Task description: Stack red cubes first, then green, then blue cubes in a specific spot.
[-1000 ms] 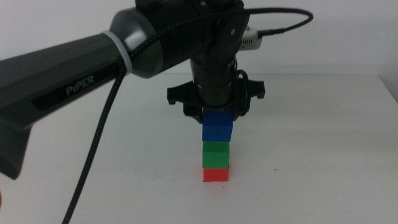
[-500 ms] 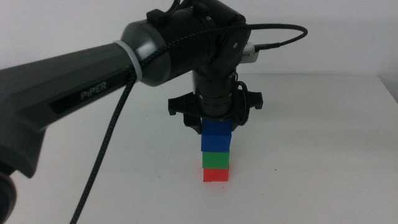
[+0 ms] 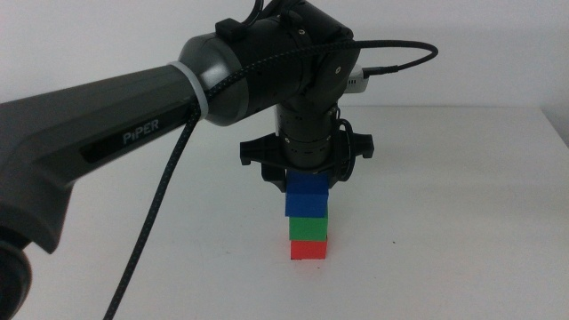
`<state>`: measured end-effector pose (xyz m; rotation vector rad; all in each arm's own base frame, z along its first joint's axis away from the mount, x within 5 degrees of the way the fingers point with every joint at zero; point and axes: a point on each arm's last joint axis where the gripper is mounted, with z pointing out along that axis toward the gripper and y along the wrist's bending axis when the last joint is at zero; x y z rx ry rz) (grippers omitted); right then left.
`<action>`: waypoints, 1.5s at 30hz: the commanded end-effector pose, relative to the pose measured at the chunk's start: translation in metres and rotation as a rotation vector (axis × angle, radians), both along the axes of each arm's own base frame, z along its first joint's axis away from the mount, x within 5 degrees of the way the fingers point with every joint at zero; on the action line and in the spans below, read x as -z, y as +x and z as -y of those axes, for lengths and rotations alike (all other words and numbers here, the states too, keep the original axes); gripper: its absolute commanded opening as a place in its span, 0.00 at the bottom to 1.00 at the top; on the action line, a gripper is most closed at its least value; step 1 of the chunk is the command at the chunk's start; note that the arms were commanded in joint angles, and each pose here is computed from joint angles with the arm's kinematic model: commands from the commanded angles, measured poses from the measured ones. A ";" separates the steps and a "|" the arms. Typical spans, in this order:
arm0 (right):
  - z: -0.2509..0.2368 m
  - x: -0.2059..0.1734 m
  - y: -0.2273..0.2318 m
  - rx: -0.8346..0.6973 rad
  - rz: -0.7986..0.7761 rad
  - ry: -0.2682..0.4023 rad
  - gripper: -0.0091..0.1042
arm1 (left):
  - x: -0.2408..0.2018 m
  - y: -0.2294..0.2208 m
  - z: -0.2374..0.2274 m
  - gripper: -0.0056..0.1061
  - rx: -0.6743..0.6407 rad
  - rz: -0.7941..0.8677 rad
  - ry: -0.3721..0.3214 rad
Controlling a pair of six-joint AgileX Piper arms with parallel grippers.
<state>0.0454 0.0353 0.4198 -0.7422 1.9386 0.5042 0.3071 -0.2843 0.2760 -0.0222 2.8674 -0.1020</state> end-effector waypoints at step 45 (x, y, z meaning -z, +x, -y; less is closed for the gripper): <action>0.002 0.000 -0.001 -0.003 0.017 0.004 0.89 | -0.084 -0.025 -0.028 0.88 0.059 0.180 -0.112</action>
